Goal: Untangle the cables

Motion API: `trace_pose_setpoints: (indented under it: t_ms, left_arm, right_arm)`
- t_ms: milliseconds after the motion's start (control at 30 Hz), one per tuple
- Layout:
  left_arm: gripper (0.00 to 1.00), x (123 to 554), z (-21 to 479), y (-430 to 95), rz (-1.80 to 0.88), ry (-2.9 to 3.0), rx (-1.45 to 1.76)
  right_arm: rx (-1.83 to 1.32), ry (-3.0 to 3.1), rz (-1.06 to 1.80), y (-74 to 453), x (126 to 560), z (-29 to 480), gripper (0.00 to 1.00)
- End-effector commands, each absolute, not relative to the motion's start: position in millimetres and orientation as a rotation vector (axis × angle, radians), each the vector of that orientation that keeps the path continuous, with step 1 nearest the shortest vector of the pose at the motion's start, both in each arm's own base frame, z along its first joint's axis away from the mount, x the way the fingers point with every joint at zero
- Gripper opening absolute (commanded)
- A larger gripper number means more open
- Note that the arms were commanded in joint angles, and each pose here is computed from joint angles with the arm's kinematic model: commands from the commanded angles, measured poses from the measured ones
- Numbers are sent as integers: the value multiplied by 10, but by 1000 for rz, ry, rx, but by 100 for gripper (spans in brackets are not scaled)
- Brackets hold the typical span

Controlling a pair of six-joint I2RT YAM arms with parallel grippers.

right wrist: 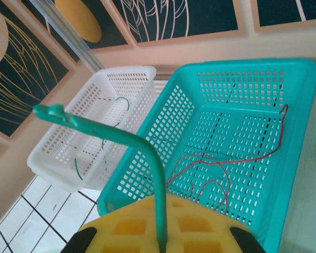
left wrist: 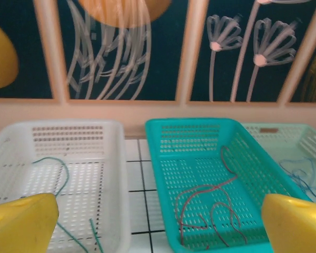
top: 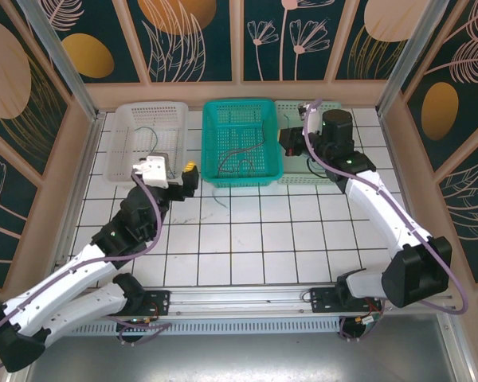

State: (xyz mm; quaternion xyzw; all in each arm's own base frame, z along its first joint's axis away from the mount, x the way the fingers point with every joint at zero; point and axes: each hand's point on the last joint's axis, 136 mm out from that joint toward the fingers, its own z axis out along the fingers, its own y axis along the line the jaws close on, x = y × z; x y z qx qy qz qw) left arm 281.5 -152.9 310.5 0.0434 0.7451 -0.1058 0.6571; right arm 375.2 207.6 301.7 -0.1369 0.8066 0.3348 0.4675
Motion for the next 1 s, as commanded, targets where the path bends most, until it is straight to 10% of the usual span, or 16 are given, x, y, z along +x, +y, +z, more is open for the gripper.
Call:
trace_pose_setpoints:
  t_ms: [0, 467, 700, 967]
  left_arm:
    - [99, 2747, 3048, -2182, -380, 1691, 489]
    - [92, 2949, 2517, -3175, -495, 1766, 950]
    - [53, 2917, 2355, -3279, -544, 1797, 1006]
    - [45, 2904, 2310, -3231, -527, 1804, 997]
  right_arm:
    - [-459, 1950, 840, 2258, 3697, 3116, 0]
    - [-756, 1894, 953, 2751, 3329, 3133, 0]
    - [-787, 1848, 1026, 2814, 3246, 3248, 0]
    - [-803, 1814, 1086, 2850, 3162, 3345, 0]
